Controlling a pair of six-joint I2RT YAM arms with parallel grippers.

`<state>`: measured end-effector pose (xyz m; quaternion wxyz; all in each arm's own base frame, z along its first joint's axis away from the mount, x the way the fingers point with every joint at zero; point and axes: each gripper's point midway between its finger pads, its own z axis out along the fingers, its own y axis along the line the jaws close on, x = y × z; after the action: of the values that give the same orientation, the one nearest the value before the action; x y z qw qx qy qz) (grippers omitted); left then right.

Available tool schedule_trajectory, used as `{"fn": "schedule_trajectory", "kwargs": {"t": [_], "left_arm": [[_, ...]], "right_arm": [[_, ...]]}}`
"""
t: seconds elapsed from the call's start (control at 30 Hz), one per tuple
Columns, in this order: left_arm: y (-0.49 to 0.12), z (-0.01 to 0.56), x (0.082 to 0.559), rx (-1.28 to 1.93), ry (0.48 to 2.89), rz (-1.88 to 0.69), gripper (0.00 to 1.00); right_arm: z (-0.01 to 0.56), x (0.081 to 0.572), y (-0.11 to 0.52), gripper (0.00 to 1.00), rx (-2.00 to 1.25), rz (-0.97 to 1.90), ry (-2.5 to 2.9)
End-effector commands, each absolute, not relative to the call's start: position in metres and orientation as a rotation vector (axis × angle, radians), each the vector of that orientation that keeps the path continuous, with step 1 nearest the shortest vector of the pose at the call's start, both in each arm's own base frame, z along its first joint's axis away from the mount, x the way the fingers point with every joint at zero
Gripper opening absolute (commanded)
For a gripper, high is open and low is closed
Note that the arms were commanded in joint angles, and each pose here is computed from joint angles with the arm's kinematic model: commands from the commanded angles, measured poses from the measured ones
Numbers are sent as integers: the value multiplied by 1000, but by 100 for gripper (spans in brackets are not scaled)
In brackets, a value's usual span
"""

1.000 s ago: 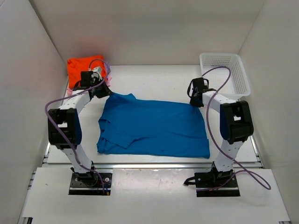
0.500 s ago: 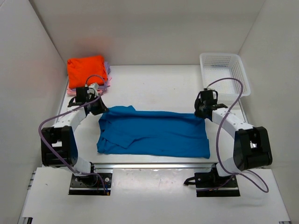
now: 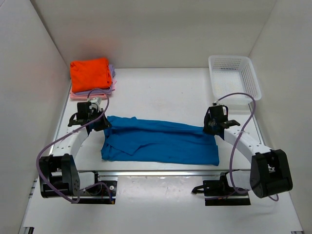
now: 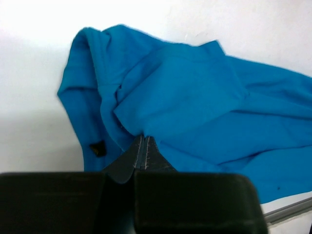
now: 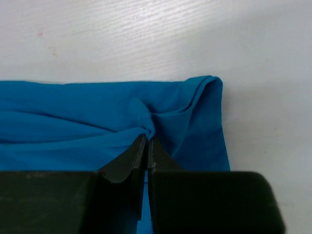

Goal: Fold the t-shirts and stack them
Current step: Fold the other side of the tshirt into a rectangle

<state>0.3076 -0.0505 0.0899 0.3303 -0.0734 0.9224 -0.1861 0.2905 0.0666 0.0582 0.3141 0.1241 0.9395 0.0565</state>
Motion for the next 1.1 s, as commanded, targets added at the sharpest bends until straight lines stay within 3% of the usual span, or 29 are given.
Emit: {"fn": "schedule_trajectory", "kwargs": {"t": [0.0, 0.5, 0.57, 0.6, 0.8, 1.07], "left_arm": [[-43, 87, 297, -205, 2412, -432, 0], [-33, 75, 272, -247, 2457, -370, 0], [-32, 70, 265, -268, 2466, -352, 13], [-31, 69, 264, -281, 2465, -354, 27], [-21, 77, 263, -326, 2416, -290, 43], [-34, 92, 286, -310, 2349, -359, 48]], "right_arm": [[63, 284, 67, 1, 351, 165, 2461], [47, 257, 56, 3, 381, 171, 2561], [45, 253, 56, 8, 375, 171, 2576], [47, 251, 56, 11, 383, 170, 2580], [61, 242, 54, 20, 411, 182, 2574], [84, 271, 42, 22, 374, 175, 2495]]}}
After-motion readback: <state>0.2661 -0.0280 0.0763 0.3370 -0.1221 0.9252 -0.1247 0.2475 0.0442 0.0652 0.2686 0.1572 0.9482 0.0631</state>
